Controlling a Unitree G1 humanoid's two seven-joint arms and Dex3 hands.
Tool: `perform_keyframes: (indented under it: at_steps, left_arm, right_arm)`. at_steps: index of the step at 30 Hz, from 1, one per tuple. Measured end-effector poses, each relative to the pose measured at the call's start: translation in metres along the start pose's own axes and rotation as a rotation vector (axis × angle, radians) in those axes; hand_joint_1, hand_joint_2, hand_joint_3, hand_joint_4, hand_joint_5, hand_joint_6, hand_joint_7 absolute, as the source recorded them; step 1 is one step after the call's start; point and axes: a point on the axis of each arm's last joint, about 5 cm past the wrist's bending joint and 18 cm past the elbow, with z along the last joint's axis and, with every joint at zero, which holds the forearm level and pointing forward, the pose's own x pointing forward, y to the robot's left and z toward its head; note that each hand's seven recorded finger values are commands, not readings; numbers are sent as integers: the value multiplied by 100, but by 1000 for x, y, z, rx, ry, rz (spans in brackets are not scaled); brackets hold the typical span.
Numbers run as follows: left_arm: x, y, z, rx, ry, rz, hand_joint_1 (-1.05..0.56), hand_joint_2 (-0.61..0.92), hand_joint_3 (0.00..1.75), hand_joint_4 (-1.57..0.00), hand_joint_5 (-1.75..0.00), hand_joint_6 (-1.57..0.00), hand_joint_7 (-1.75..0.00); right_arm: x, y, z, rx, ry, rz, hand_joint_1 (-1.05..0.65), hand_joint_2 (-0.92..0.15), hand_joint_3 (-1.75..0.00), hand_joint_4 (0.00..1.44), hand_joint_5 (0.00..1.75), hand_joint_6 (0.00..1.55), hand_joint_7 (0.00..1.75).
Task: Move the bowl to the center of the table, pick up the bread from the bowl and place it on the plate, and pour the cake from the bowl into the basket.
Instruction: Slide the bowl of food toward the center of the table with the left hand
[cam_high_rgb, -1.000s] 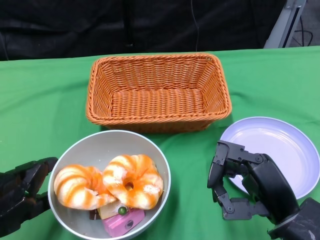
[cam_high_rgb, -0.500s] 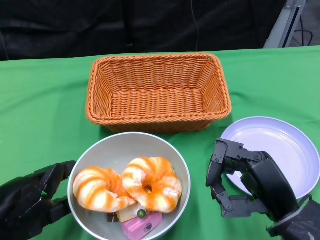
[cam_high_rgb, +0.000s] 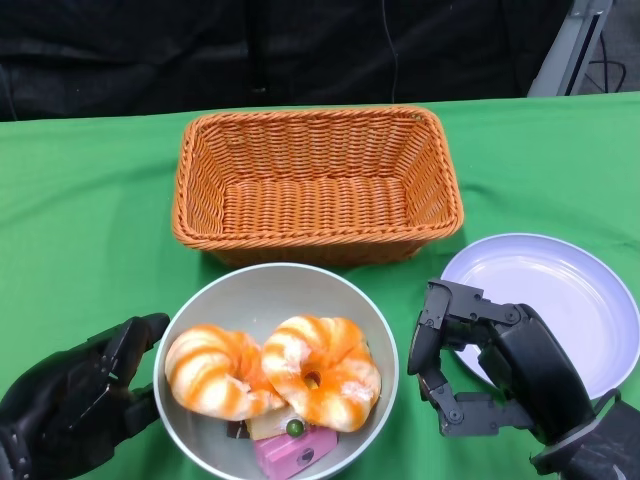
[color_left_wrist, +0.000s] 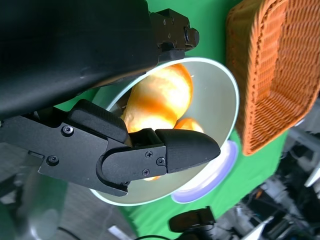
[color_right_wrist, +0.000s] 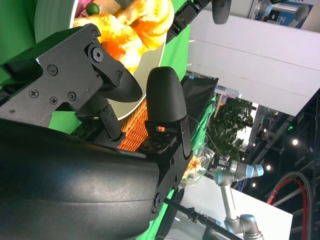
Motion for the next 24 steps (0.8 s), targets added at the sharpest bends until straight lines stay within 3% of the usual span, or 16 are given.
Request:
perform_keyframes:
  at_steps: [8,14,20,24]
  left_arm:
    - [0,-1,-3,-26,-76,12,-83,92,60,0,0,0,0]
    - [-4,2,-1,-29,-189,56,-80,92,55,0,0,0,0]
    - [-6,4,0,-63,-308,170,-75,92,46,-8,-4,-7,-2]
    - [-7,5,1,-6,-394,266,-69,92,40,-23,-11,-18,-7]
  right_arm:
    - [-1,1,-3,5,15,2,-5,-51,-125,82,175,66,159]
    - [0,1,-3,-1,17,1,-5,-51,-126,82,175,66,158]
    - [1,1,-3,-2,15,2,-5,-51,-127,81,175,66,158]
    - [1,1,-3,-3,15,2,-6,-51,-127,81,175,66,158]
